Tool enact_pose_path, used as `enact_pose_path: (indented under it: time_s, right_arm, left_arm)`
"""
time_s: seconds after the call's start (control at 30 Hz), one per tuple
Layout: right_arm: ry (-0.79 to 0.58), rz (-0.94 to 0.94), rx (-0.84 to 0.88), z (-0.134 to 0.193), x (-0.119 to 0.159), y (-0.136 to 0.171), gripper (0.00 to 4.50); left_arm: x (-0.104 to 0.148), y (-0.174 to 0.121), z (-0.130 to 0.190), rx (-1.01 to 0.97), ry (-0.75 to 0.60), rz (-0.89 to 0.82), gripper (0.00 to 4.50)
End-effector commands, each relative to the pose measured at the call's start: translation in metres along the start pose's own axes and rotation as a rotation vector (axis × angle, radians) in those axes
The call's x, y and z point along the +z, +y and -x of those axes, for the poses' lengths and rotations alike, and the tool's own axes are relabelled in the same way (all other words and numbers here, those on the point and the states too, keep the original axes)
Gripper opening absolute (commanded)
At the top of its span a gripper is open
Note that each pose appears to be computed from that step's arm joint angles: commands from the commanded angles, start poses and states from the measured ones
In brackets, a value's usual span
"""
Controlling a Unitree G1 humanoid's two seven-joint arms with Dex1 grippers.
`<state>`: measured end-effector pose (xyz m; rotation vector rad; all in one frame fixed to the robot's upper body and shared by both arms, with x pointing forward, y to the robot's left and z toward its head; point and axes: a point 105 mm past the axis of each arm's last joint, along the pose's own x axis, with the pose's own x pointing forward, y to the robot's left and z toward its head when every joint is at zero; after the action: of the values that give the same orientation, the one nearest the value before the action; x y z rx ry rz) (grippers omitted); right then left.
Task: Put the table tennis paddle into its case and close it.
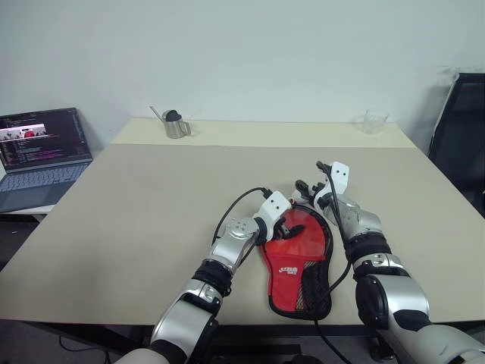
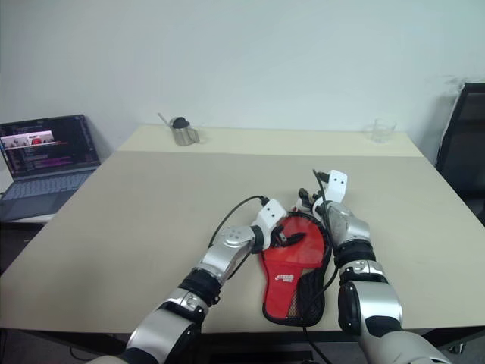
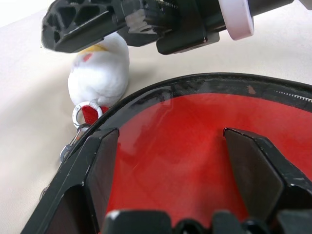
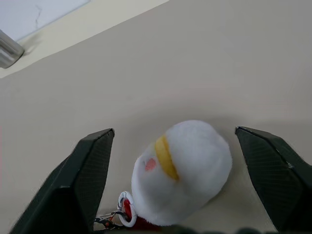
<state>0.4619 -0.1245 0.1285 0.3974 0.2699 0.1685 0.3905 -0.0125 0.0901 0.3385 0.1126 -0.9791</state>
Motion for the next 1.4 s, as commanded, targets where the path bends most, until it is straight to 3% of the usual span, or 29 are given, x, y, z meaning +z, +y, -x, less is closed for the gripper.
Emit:
enact_pose_path:
  time_s: [0.03, 0.17, 0.5, 0.6, 0.83, 0.87, 1.1, 1.33, 1.4]
  right_arm:
    - [-0.07, 0.007, 0.002, 0.002, 0.021, 0.002, 2.76]
    - [-0.034, 0.007, 0.013, 0.001, 0.014, 0.003, 1.3]
    - [-0.039, 0.018, 0.014, 0.001, 0.015, 0.006, 1.3]
    - [-0.064, 0.023, 0.021, 0.002, 0.021, 0.008, 1.86]
    - [-0.072, 0.003, 0.021, 0.005, 0.025, 0.007, 4.33]
    - [-0.056, 0.006, -0.003, 0.005, 0.022, 0.004, 4.48]
    - [0.075, -0.002, -0.065, 0.0, -0.009, -0.003, 4.48]
    - [0.091, 0.004, -0.055, -0.004, -0.02, 0.002, 4.48]
    - [0.078, 0.004, -0.051, -0.004, -0.018, 0.003, 4.1]
  left_arm:
    - [-0.018, -0.014, -0.004, -0.038, 0.058, 0.03, 3.75]
    - [-0.018, -0.015, -0.004, -0.041, 0.058, 0.031, 3.75]
    - [-0.019, -0.015, -0.004, -0.04, 0.061, 0.029, 3.75]
    - [-0.019, -0.015, -0.004, -0.039, 0.062, 0.027, 3.75]
    - [-0.019, -0.017, -0.004, -0.044, 0.061, 0.026, 3.75]
    - [-0.019, -0.017, -0.005, -0.044, 0.061, 0.026, 3.75]
    - [-0.019, -0.016, -0.005, -0.044, 0.062, 0.026, 3.75]
    - [-0.02, -0.016, -0.004, -0.039, 0.064, 0.027, 3.75]
    - [-0.02, -0.016, -0.004, -0.038, 0.065, 0.029, 3.75]
